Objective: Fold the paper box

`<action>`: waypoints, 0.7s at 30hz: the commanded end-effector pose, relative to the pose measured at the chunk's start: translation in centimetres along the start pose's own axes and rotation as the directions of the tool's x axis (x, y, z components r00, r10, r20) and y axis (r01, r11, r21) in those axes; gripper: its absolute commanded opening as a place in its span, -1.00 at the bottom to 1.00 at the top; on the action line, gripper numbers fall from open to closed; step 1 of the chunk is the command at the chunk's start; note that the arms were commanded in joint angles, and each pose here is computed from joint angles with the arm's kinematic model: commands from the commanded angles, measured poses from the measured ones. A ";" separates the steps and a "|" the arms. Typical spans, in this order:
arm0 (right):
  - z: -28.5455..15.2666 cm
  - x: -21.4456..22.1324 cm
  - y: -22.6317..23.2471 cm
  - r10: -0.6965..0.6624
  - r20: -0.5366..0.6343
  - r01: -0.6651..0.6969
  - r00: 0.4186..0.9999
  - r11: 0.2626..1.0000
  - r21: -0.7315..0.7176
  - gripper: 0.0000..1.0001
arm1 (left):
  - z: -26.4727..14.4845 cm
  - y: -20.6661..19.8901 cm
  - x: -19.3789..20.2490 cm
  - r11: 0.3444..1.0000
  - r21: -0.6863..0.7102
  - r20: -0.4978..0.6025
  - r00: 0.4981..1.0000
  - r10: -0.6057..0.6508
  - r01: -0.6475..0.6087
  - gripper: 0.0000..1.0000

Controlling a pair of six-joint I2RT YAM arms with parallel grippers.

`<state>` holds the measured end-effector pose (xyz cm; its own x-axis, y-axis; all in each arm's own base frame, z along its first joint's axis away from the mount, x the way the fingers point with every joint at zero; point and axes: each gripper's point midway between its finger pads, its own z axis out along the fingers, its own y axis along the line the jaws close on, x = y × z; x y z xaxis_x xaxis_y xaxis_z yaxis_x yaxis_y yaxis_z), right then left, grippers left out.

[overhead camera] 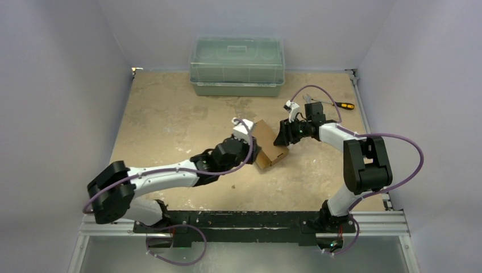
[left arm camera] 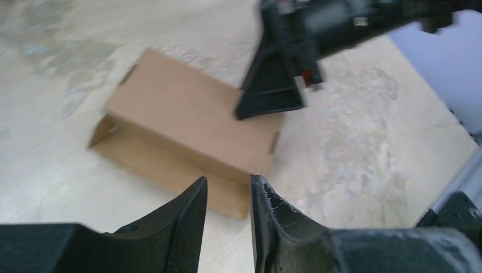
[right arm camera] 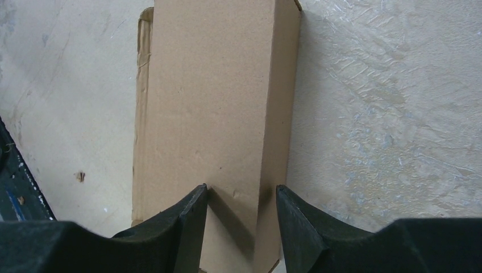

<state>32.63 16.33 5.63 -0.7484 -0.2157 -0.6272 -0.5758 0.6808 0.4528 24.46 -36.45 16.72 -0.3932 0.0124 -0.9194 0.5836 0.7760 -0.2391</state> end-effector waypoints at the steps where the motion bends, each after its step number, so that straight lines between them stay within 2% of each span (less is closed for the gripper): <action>1: 0.2 0.1 -0.3 -0.015 -0.021 0.015 1.000 1.000 0.009 0.01 | -2.0 7.4 4.0 0.951 -0.198 -0.027 0.969 -0.246 0.236 -0.51; 3: 0.2 0.1 -0.3 -0.017 -0.020 0.017 1.000 1.000 0.010 0.02 | -2.3 8.3 5.6 0.924 -0.178 -0.030 0.937 -0.349 0.338 -0.71; 5: 0.2 0.1 -0.3 -0.016 -0.019 0.017 1.000 1.000 0.011 0.01 | -2.1 7.7 7.1 0.901 -0.146 -0.049 0.906 -0.420 0.410 -1.00; 9: 0.2 0.1 -0.3 -0.016 -0.020 0.017 1.000 1.000 0.012 0.01 | -0.7 6.4 10.5 0.836 -0.160 -0.147 0.824 -0.547 0.526 -1.00; 14: 0.2 0.1 -0.4 -0.017 -0.019 0.017 1.000 1.000 0.013 0.01 | 1.2 3.7 13.9 0.728 -0.183 -0.238 0.689 -0.684 0.660 -1.00; 21: 0.3 0.1 -0.3 -0.016 -0.020 0.016 1.000 1.000 0.011 0.01 | 3.5 -1.5 14.0 0.625 -0.156 -0.295 0.568 -0.769 0.765 -1.00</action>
<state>32.63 16.31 5.62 -0.7460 -0.2192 -0.6289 -0.5791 0.6798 0.4500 21.55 -36.27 1.98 -0.8495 -0.3642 -0.3817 0.0332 0.6851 -0.7277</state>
